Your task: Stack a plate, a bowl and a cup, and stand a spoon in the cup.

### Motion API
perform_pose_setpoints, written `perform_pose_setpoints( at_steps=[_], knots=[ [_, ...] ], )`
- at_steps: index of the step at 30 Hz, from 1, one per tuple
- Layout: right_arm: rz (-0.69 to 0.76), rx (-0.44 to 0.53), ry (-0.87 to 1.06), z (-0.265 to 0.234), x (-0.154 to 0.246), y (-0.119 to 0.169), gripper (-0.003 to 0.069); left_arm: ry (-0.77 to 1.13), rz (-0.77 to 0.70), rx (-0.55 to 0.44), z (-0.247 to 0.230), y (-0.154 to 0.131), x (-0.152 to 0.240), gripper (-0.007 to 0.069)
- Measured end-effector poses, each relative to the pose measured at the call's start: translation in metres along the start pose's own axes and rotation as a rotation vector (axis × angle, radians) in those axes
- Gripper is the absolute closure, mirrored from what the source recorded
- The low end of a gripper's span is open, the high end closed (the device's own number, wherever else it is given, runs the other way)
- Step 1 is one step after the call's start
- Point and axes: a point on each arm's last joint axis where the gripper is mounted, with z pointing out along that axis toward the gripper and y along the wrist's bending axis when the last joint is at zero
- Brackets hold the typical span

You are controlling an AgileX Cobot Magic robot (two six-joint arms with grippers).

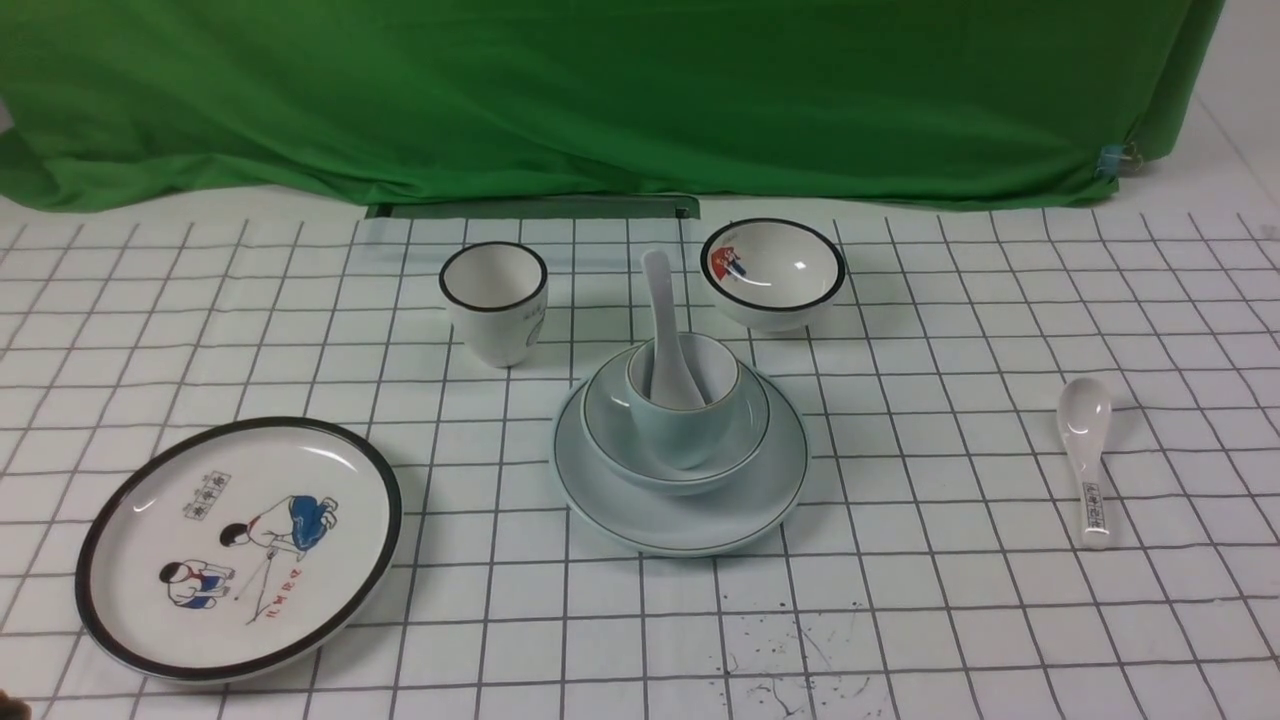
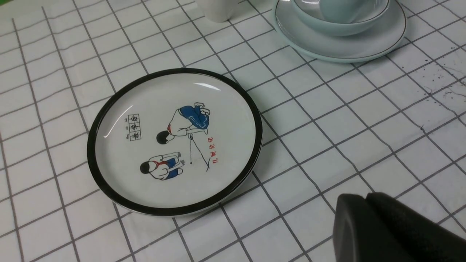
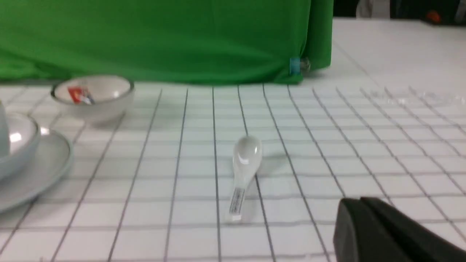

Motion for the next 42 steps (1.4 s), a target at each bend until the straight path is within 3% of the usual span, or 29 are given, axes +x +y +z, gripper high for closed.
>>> perform_pose_setpoints(
  at_steps=[23, 42],
  knots=[
    [0.001, -0.014, 0.069, -0.0004, 0.0064, 0.0005, 0.0644, 0.0, 0.0, 0.0, 0.0, 0.0, 0.0, 0.0657],
    [0.002, -0.014, 0.069, -0.0004, 0.0064, 0.0005, 0.059, -0.008, 0.0, -0.001, 0.0, 0.0001, -0.0007, 0.0657]
  ],
)
